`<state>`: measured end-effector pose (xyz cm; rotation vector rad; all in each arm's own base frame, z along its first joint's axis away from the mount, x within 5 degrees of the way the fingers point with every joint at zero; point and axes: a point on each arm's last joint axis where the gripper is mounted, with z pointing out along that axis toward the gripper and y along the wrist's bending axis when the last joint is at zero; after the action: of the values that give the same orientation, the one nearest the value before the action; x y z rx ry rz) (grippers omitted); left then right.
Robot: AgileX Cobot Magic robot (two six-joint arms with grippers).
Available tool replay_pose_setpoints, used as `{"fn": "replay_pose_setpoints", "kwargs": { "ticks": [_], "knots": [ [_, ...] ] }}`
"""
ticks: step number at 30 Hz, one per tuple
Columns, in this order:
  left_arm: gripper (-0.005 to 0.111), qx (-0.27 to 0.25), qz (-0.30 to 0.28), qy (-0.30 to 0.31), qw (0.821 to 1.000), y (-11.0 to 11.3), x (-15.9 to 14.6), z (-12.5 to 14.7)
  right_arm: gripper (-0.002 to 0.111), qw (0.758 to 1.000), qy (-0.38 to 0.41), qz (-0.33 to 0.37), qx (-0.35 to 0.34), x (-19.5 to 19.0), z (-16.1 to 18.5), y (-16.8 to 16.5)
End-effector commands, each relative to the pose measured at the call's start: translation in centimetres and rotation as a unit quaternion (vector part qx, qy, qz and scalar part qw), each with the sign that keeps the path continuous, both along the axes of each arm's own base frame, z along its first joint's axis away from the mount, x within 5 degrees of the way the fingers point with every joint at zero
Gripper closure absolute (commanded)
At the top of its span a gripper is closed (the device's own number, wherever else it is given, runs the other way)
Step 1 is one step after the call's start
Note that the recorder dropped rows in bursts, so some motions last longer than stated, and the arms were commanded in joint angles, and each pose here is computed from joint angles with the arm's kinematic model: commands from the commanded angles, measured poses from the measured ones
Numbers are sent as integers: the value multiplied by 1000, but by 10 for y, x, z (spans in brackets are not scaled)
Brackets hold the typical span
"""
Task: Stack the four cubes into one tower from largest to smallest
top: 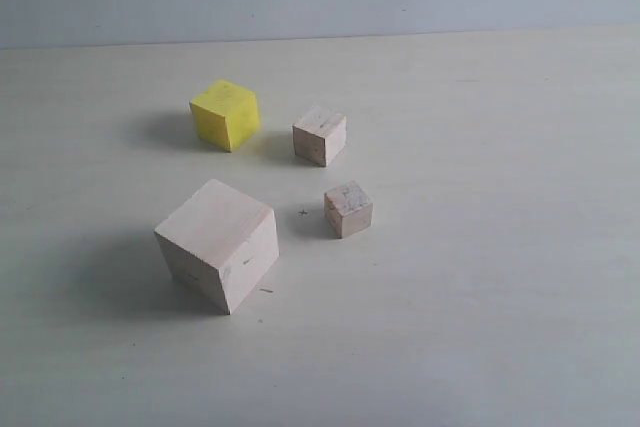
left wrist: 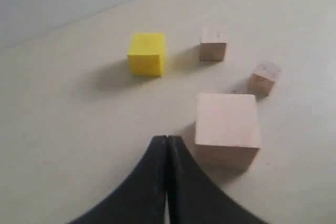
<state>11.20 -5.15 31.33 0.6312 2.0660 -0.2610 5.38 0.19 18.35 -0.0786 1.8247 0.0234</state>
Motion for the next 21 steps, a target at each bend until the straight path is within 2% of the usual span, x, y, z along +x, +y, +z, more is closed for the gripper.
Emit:
{"fn": "replay_pose_setpoints", "kwargs": {
  "ticks": [1,7,10,13,16,21],
  "knots": [
    [107,-50,-7,26,998,-10,10,0,108,1000,-3,0,-2,0,-1,0],
    [107,-97,0,34,995,-15,15,2,108,1000,-3,0,-2,0,-1,0],
    [107,-100,-1,54,993,-18,18,-2,108,1000,-3,0,-2,0,-1,0],
    [107,-56,-15,112,992,-20,24,-18,108,1000,-3,0,-2,0,-1,0],
    [107,-14,-30,197,980,-23,32,-39,108,1000,-3,0,-2,0,-1,0],
    [107,12,-30,284,958,-30,53,-68,108,1000,-3,0,-2,0,-1,0]
  ]
}}
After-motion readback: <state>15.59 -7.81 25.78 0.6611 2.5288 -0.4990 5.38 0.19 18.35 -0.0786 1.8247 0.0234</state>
